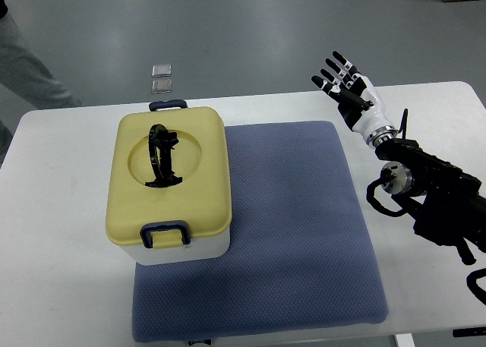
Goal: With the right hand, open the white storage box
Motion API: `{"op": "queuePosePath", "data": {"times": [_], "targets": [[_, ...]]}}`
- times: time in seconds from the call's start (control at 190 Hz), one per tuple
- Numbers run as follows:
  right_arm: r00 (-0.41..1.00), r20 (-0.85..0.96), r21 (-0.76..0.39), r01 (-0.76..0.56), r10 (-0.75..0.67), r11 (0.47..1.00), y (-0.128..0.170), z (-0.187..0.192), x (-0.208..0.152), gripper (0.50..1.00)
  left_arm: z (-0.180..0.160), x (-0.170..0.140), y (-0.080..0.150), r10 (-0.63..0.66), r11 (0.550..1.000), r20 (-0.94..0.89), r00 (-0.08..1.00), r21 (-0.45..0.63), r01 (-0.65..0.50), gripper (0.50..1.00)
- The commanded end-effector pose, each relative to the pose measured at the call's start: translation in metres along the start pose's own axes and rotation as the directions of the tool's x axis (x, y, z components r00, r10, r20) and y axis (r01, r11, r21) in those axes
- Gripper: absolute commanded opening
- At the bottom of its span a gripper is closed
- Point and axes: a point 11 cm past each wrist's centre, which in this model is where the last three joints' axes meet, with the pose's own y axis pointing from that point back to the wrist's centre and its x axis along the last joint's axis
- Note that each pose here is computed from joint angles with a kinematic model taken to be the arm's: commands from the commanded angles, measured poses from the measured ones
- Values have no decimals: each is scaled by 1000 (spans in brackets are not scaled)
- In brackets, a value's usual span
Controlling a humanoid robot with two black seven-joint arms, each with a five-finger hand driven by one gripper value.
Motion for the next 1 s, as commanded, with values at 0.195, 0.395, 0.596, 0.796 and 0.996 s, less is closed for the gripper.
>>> {"op": "queuePosePath", "data": {"times": [0.195,0.395,0.596,0.796,0.996], "targets": [[999,-30,-5,14,-15,1000,-2,-3,-2,928,0,0,0,0,1000,-1,1000,0,0,1000],[977,-156,-5,147,-146,989,-16,-18,-32,928,0,0,0,0,1000,-1,1000,0,0,1000],[854,-387,-16,370,-347,929,-37,-50,-89,928,0,0,0,0,1000,-1,1000,0,0,1000],[506,-688,-111,635,-520,764,-40,-89,-164,928,0,0,0,0,1000,1,1000,0,0,1000],[110,-822,-278,778,-558,564,-23,-92,-232,928,0,0,0,-1,1000,1,1000,0,1,1000]]}}
